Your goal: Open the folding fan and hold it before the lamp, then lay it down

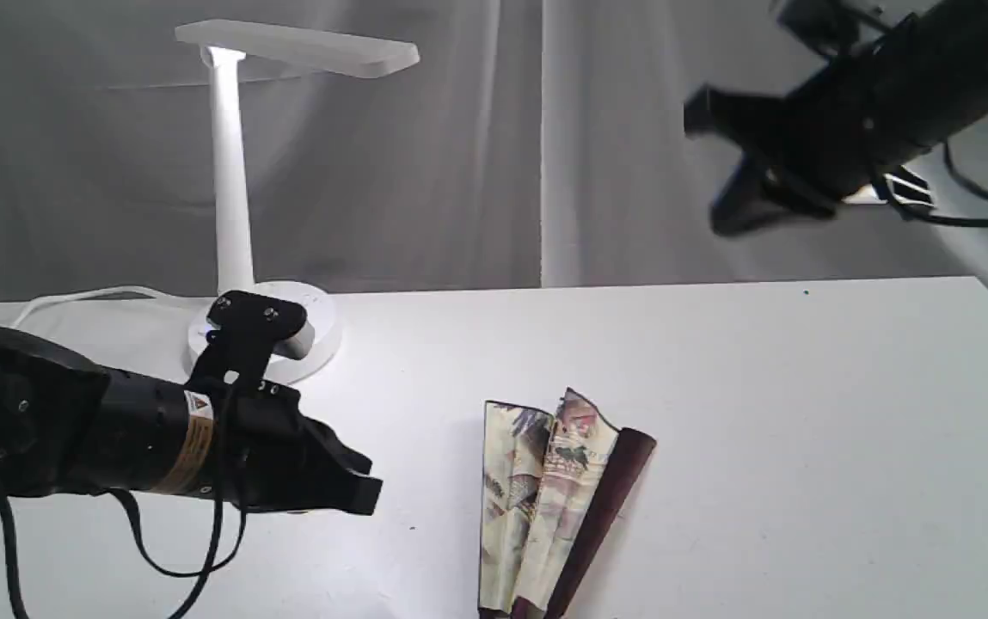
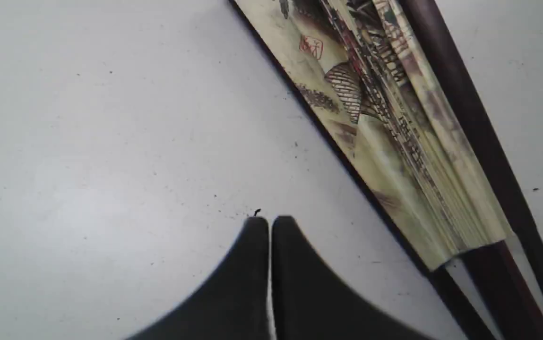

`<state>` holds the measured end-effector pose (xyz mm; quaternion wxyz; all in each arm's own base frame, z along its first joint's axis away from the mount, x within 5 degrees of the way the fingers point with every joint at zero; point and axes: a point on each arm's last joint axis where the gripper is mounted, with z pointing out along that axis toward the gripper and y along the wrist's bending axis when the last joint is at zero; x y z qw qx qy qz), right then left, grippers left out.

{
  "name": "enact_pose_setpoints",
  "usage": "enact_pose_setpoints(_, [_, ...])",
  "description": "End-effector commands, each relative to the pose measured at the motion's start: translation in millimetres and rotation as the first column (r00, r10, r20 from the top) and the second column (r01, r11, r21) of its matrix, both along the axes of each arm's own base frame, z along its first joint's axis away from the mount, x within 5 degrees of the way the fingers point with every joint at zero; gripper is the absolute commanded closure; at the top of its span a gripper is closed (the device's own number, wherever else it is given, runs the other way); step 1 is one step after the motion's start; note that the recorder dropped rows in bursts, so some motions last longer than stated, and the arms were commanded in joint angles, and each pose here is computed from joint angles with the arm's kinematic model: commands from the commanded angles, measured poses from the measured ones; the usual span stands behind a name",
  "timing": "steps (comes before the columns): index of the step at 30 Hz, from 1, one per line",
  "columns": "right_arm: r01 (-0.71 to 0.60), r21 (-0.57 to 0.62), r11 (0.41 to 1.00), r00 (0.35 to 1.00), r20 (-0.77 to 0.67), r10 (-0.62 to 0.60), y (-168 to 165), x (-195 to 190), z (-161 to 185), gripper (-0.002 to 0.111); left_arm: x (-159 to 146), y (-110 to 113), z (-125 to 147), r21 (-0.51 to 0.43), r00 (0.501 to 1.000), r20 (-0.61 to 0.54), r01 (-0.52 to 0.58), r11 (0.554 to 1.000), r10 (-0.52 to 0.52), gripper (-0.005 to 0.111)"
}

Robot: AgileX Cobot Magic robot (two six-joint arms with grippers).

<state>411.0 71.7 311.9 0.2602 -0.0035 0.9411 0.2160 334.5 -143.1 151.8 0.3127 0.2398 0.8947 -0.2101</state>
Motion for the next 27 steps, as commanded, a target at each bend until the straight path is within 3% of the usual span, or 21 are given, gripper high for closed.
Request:
enact_pose_setpoints(1, [0.032, -0.487, 0.873, 0.976, -0.173, -0.132, -22, -4, -11, 0.108, -1, 1, 1, -0.009, 1.0, -0.006, -0.016, 1.0, 0.016, 0.107])
enact_pose_setpoints(3, [0.084, -0.539, 0.838, 0.972, -0.141, -0.189, -18, -4, -16, 0.108, 0, 2, 1, -0.002, 1.0, -0.001, -0.023, 1.0, 0.023, 0.107])
enact_pose_setpoints(4, [0.094, -0.517, 0.851, 0.973, -0.132, -0.188, -12, -4, -20, 0.108, 0, 2, 1, 0.002, 1.0, 0.001, -0.028, 1.0, 0.028, 0.107])
enact_pose_setpoints(8, [0.048, -0.34, 0.939, 0.985, -0.137, -0.1, 16, -6, -51, 0.108, 1, 4, 1, -0.032, 0.993, -0.045, -0.115, 0.993, 0.113, 0.107])
enact_pose_setpoints(14, [-0.031, -0.154, 0.988, 0.986, -0.164, 0.005, 35, -24, -106, 0.108, 1, 4, 0, -0.052, 0.986, -0.075, -0.153, 0.987, 0.149, 0.107])
enact_pose_setpoints(23, [0.06, -0.063, 0.996, 0.981, -0.178, -0.071, 31, -57, -167, 0.108, 9, 10, -42, 0.048, 0.966, -0.128, -0.222, 0.974, 0.226, 0.107])
enact_pose_setpoints(27, [0.033, -0.024, 0.999, 0.974, -0.222, -0.038, 38, -64, -169, 0.098, 11, 3, -54, 0.021, 0.965, -0.185, -0.187, 0.982, 0.187, 0.107])
